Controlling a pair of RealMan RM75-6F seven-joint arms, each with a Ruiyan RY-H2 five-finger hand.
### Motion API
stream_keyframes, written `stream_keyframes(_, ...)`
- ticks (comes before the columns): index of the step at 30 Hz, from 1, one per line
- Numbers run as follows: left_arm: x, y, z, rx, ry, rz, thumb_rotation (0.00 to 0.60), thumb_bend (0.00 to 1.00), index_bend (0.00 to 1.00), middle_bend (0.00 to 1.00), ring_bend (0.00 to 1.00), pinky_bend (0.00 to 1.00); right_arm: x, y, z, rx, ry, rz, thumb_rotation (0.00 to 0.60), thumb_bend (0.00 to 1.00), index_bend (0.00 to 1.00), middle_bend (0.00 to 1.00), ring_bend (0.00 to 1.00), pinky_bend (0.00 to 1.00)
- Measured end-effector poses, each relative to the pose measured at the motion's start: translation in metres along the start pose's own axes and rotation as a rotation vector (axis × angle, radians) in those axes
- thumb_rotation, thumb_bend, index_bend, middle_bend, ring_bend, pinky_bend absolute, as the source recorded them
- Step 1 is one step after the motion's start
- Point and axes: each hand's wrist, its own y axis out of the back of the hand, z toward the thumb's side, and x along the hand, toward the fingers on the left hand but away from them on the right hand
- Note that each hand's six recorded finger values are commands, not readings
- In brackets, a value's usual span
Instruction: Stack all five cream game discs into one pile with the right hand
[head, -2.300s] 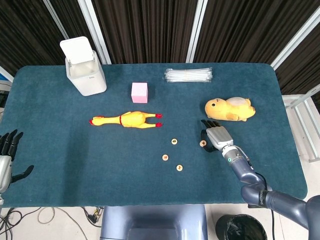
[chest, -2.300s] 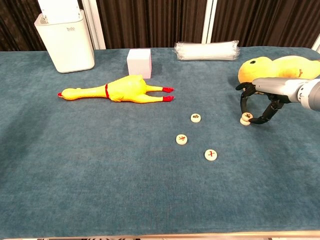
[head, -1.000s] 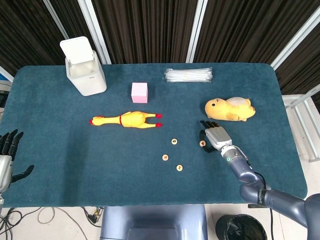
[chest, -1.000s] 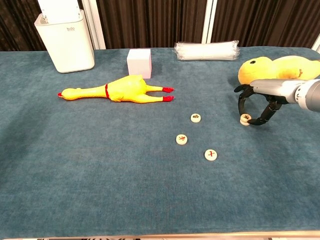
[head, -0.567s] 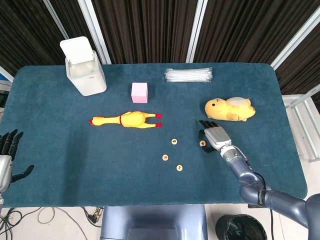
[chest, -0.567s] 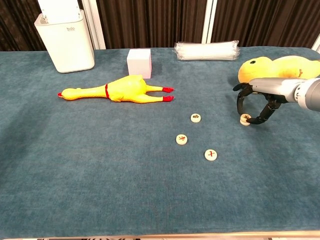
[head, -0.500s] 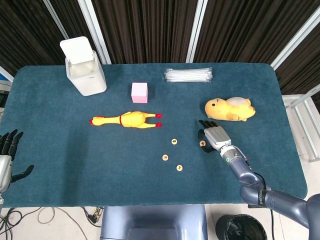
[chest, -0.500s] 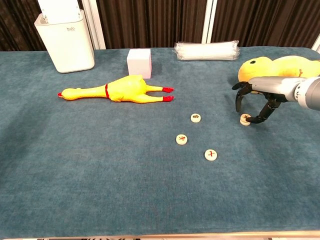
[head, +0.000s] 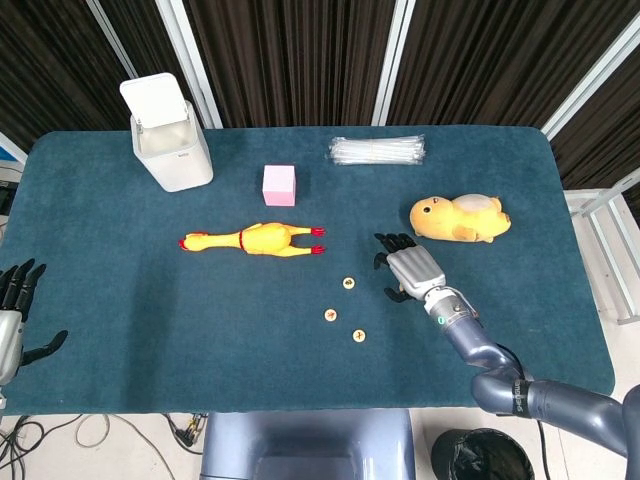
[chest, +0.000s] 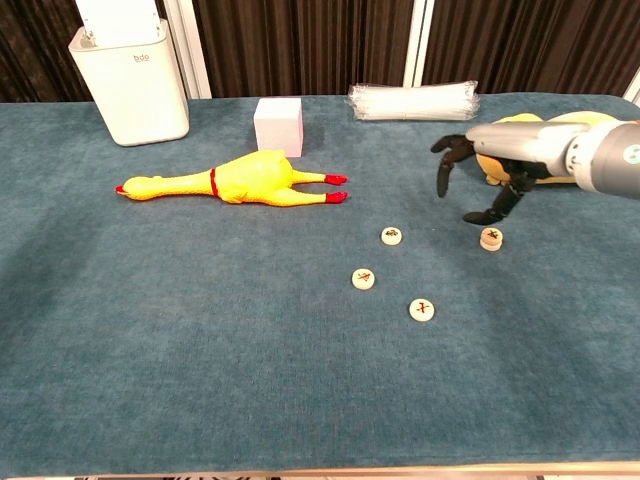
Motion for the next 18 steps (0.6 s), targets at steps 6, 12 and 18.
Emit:
stream_keyframes(6, 0.0, -0.001, 0.001, -0.004, -0.005, -0.006, 0.6, 0.17, 0.04, 0.0, 0.0, 0.07, -0.012, -0.001, 0.013, -0.005, -0.008, 0.009, 0.6, 0.41, 0.38, 0.0, 0.0, 0.09)
stream_keyframes(12, 0.001, -0.003, 0.001, -0.003, -0.008, -0.012, 0.6, 0.17, 0.04, 0.0, 0.0, 0.07, -0.025, -0.006, 0.022, 0.006, -0.023, 0.027, 0.6, 0.41, 0.37, 0.0, 0.0, 0.09)
stream_keyframes(18, 0.001, -0.003, 0.001, -0.005, -0.007, -0.015, 0.6, 0.17, 0.04, 0.0, 0.0, 0.07, -0.032, -0.012, 0.036, 0.014, -0.015, 0.039, 0.6, 0.41, 0.36, 0.0, 0.0, 0.09)
